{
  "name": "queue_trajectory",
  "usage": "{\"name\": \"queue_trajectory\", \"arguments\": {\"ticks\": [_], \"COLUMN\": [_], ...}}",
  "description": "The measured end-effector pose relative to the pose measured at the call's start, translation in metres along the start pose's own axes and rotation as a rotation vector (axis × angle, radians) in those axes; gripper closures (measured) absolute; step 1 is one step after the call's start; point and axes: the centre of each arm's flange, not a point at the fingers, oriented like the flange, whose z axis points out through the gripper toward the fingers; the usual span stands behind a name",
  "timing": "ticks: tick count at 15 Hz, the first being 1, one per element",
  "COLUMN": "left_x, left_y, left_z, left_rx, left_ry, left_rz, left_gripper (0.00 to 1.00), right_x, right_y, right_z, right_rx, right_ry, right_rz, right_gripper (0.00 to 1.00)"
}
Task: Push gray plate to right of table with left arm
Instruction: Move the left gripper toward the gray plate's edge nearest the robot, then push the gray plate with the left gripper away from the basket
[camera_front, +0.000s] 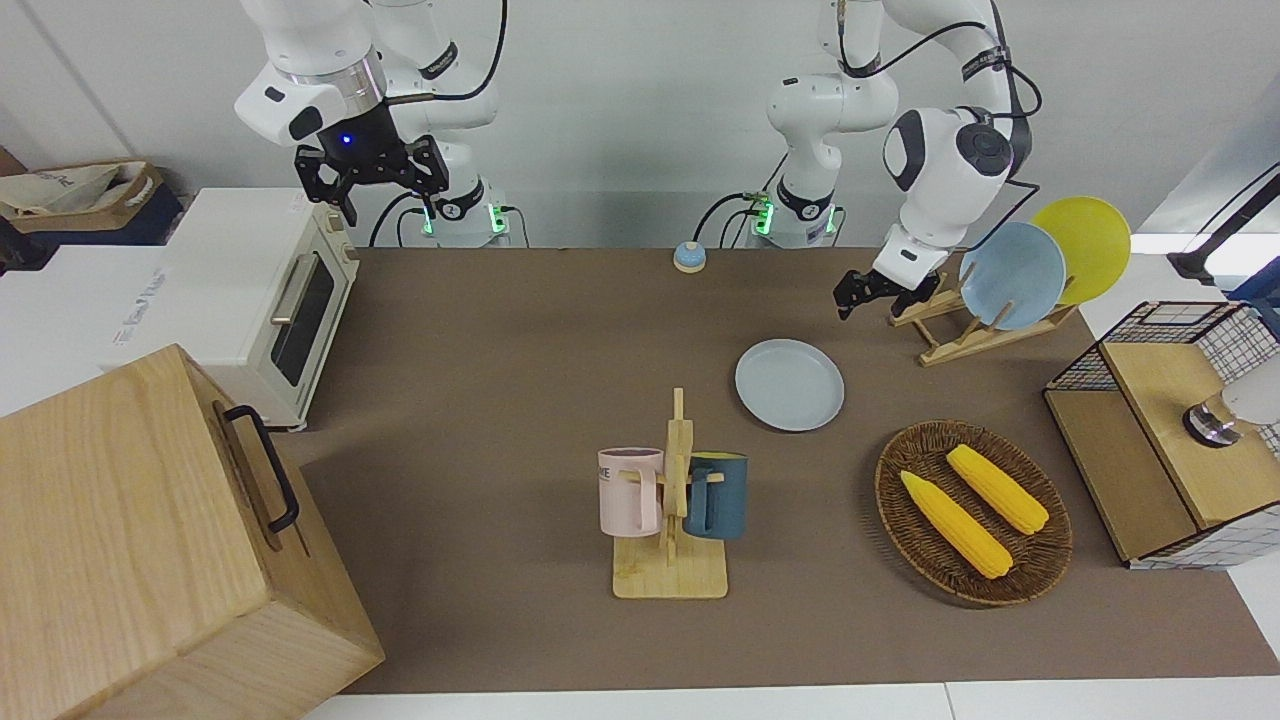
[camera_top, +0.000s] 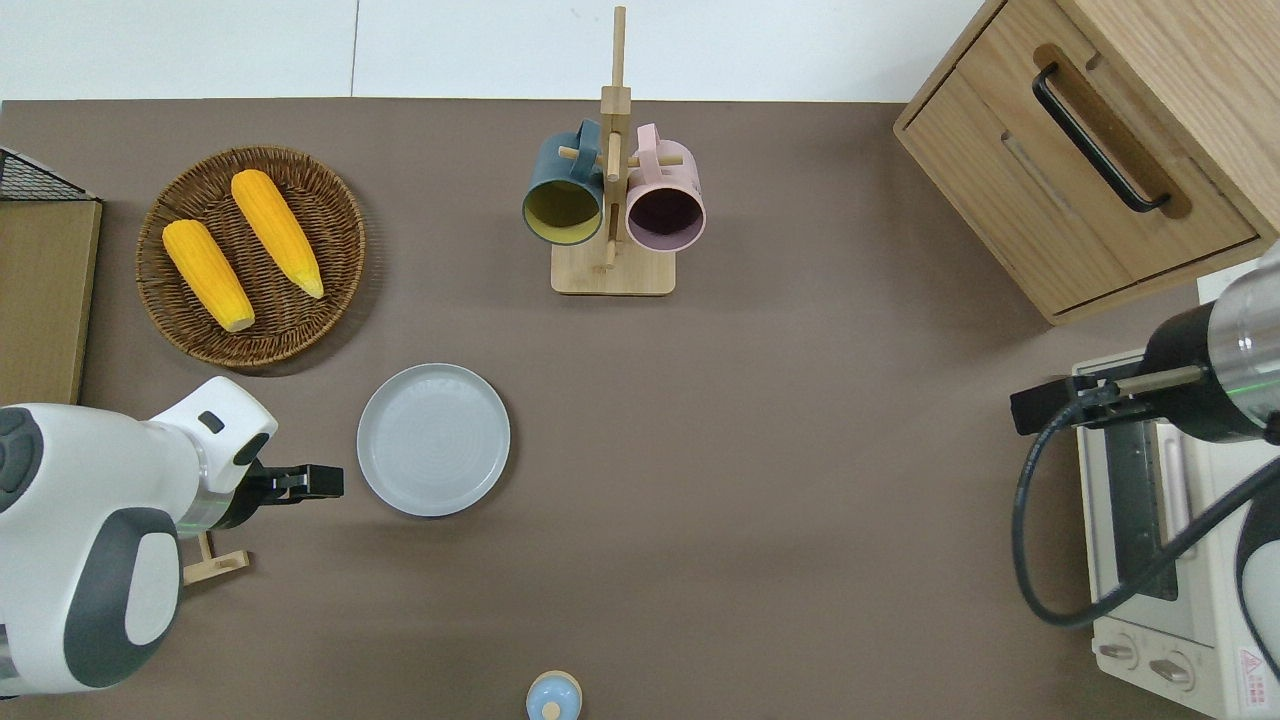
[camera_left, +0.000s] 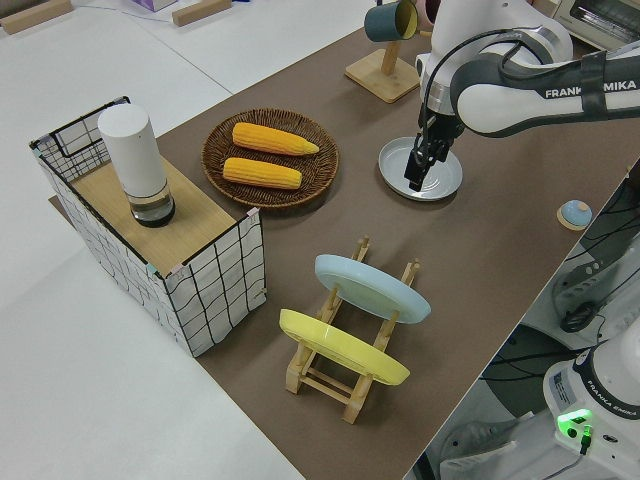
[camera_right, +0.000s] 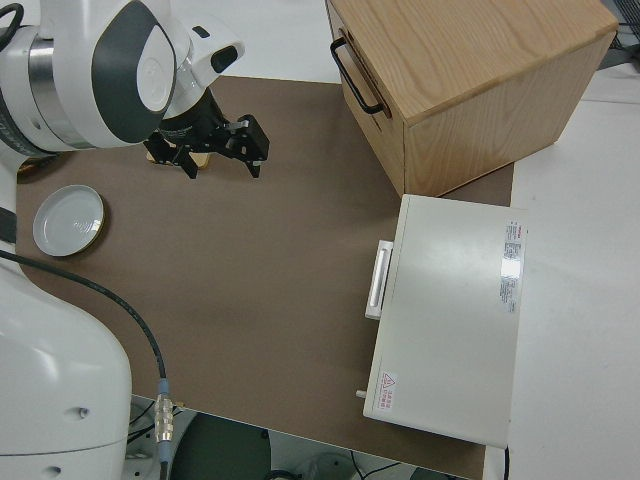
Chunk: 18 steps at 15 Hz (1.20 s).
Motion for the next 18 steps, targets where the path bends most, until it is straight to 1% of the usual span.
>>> {"name": "queue_trajectory", "arguments": {"ticks": [2, 5, 7, 11, 16, 18], "left_x": [-0.003, -0.008, -0.013, -0.011, -0.006, -0.004], "left_y": [0.003, 0.004, 0.006, 0.013, 0.031, 0.037], "left_z": [0.012, 0.032, 0.044, 0.052, 0.068, 0.079], "left_rx": [-0.006, -0.008, -0.011, -0.023, -0.037, -0.039], "left_ry": [0.015, 0.064, 0.085, 0.131, 0.154, 0.151], "left_rz": [-0.028, -0.089, -0.127, -0.202, -0.265, -0.277], "left_gripper": [0.00, 0.00, 0.00, 0.01, 0.01, 0.01], "right_x": [0.000, 0.000, 0.000, 0.000, 0.000, 0.000], "right_y": [0.000, 0.000, 0.000, 0.000, 0.000, 0.000], "right_z": [0.000, 0.000, 0.000, 0.000, 0.000, 0.000], "right_rx": [0.000, 0.000, 0.000, 0.000, 0.000, 0.000], "right_ry": [0.000, 0.000, 0.000, 0.000, 0.000, 0.000], "right_rz": [0.000, 0.000, 0.000, 0.000, 0.000, 0.000], "right_gripper": [0.01, 0.01, 0.01, 0.01, 0.01, 0.01]}}
